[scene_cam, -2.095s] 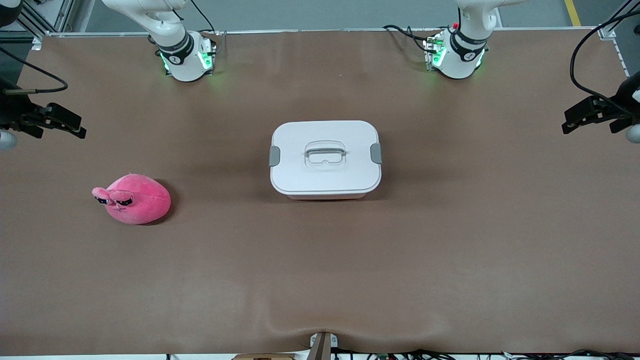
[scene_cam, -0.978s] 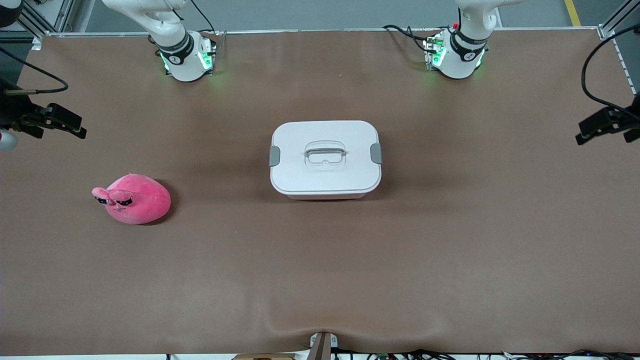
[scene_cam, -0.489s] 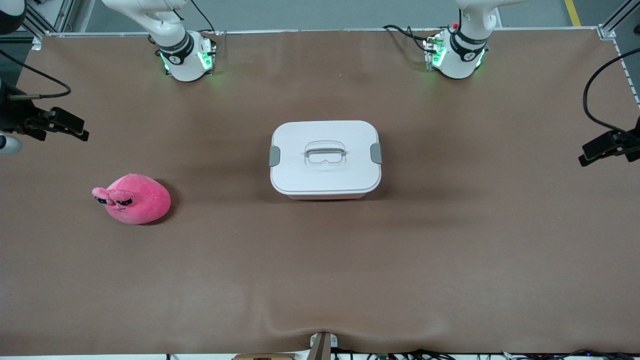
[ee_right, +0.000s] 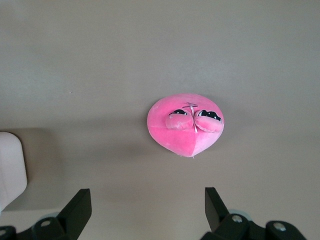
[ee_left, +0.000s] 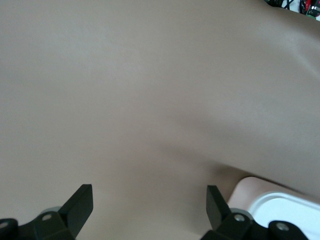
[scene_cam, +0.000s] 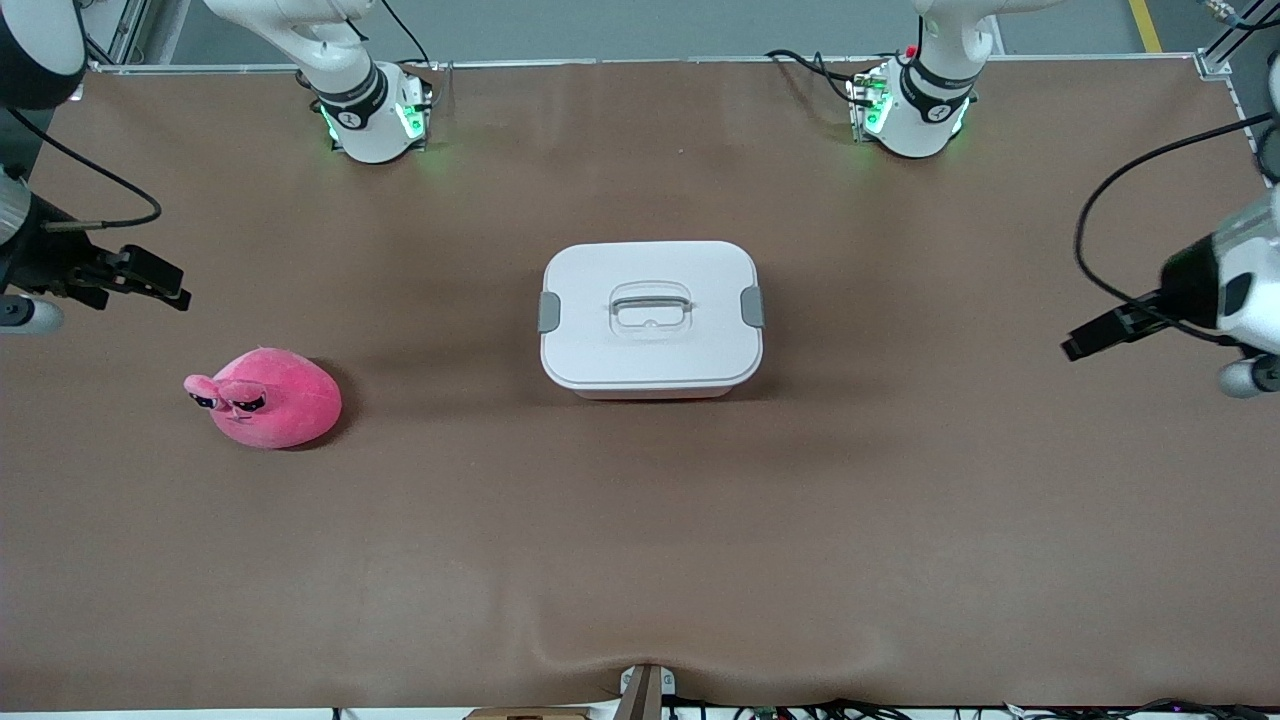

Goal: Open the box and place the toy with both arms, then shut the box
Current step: 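Move the right gripper to the pink plush while the left gripper reaches the lid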

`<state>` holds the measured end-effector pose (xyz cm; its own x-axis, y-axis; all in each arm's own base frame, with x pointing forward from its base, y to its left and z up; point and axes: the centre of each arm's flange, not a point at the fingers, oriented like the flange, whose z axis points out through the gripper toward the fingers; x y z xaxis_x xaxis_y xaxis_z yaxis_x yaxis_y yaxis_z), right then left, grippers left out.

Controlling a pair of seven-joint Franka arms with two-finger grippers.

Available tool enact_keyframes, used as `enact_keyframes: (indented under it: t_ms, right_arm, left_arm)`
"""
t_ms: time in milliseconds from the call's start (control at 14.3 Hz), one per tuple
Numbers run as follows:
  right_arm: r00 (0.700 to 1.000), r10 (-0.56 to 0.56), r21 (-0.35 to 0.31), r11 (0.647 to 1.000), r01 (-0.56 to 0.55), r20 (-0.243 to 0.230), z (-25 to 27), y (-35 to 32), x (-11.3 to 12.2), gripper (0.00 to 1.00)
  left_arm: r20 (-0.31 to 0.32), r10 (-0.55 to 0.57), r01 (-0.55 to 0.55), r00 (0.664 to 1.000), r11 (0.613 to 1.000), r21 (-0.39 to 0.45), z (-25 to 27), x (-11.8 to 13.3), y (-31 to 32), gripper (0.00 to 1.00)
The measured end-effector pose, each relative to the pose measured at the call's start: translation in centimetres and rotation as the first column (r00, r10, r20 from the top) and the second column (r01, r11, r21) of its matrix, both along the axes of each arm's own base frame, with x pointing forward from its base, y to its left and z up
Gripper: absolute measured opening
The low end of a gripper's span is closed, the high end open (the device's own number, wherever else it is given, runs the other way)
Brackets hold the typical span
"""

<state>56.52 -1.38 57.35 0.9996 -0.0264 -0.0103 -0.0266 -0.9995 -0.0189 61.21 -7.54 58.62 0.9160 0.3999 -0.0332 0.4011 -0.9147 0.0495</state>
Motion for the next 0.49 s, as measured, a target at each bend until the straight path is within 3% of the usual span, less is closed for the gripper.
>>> enact_keyframes:
  t_ms: [489]
  right_arm:
    - [0.988,0.149,-0.014,0.989,-0.149,0.031,-5.0,-2.9,0.6,1.00]
  left_arm:
    - [-0.043,0.244,-0.243,0.969,0.970,0.015,-1.8,-1.6,-11.4,1.00]
